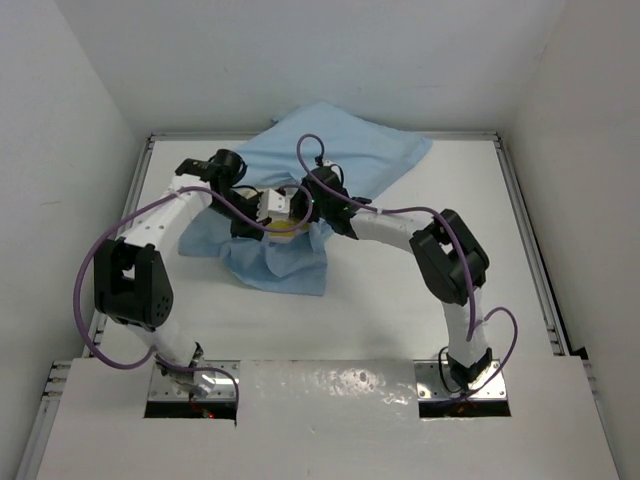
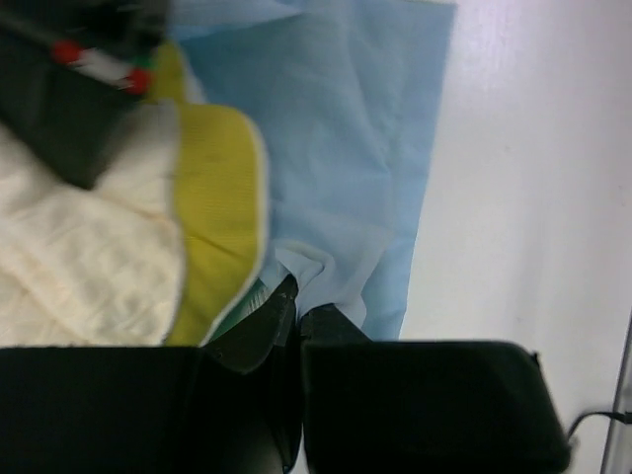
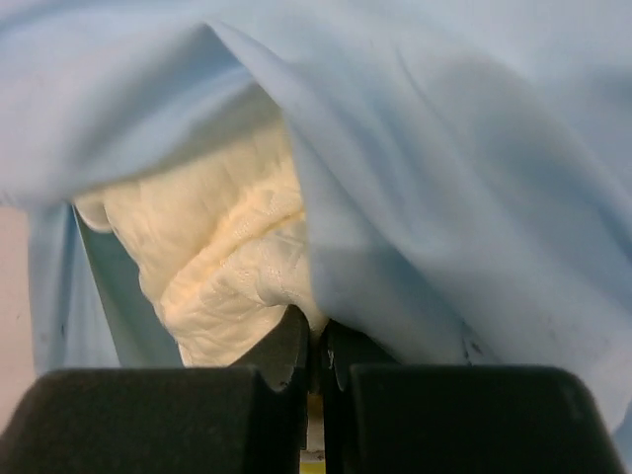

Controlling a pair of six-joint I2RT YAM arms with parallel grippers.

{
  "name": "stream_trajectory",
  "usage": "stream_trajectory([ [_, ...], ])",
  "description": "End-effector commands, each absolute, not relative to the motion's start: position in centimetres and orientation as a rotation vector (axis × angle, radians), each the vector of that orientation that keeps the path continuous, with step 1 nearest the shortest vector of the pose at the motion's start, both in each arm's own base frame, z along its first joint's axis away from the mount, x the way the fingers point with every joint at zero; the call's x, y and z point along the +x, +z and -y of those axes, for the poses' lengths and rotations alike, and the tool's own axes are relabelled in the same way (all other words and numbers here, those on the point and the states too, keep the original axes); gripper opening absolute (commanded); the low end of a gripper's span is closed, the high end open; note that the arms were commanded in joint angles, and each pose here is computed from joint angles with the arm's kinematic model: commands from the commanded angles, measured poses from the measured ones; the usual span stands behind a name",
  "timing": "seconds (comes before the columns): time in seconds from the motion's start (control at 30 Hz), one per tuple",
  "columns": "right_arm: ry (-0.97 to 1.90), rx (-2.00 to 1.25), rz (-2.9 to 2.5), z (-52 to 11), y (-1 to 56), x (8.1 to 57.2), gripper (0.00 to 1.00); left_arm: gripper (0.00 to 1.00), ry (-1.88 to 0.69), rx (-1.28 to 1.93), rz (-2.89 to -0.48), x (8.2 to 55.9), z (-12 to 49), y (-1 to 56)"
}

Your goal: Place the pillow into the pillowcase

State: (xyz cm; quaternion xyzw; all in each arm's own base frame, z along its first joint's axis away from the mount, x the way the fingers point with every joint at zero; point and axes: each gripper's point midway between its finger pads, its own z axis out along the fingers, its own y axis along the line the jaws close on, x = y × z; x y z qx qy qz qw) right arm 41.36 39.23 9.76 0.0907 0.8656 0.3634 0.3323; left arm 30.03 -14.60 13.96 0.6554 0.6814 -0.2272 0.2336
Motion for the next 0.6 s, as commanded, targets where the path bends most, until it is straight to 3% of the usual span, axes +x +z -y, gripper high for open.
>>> stream_trajectory([
  [0.0,0.999,0.321,-1.767,-39.5,19.7,49.0,0.0,0.0,-0.876,1.83,-1.762,25.5,16.5,16.4],
  [0.07,0.983,0.284,-1.747,-40.3,20.2,49.8,0.0,0.0,-0.857,1.81,-1.748,26.1,16.8,17.5],
  [0.17,0.786,0.2,-1.957,-40.5,13.4,50.5,0.0,0.0,-0.923,1.635,-1.602,27.9,18.6,23.8],
  [0.23,0.694,0.209,-2.139,-39.3,7.1,48.5,0.0,0.0,-0.979,1.435,-1.451,29.9,18.2,30.7],
  [0.33,0.666,0.141,-2.265,-37.3,3.3,44.2,0.0,0.0,-0.996,1.141,-1.433,33.8,13.3,37.5],
  [0.47,0.667,-0.064,-2.372,-35.0,0.9,38.6,0.0,0.0,-0.818,0.891,-1.582,40.3,7.5,37.4],
  [0.57,0.692,-0.3,-2.404,-34.2,1.6,35.4,0.0,0.0,-0.708,0.794,-1.651,42.8,6.0,34.0],
])
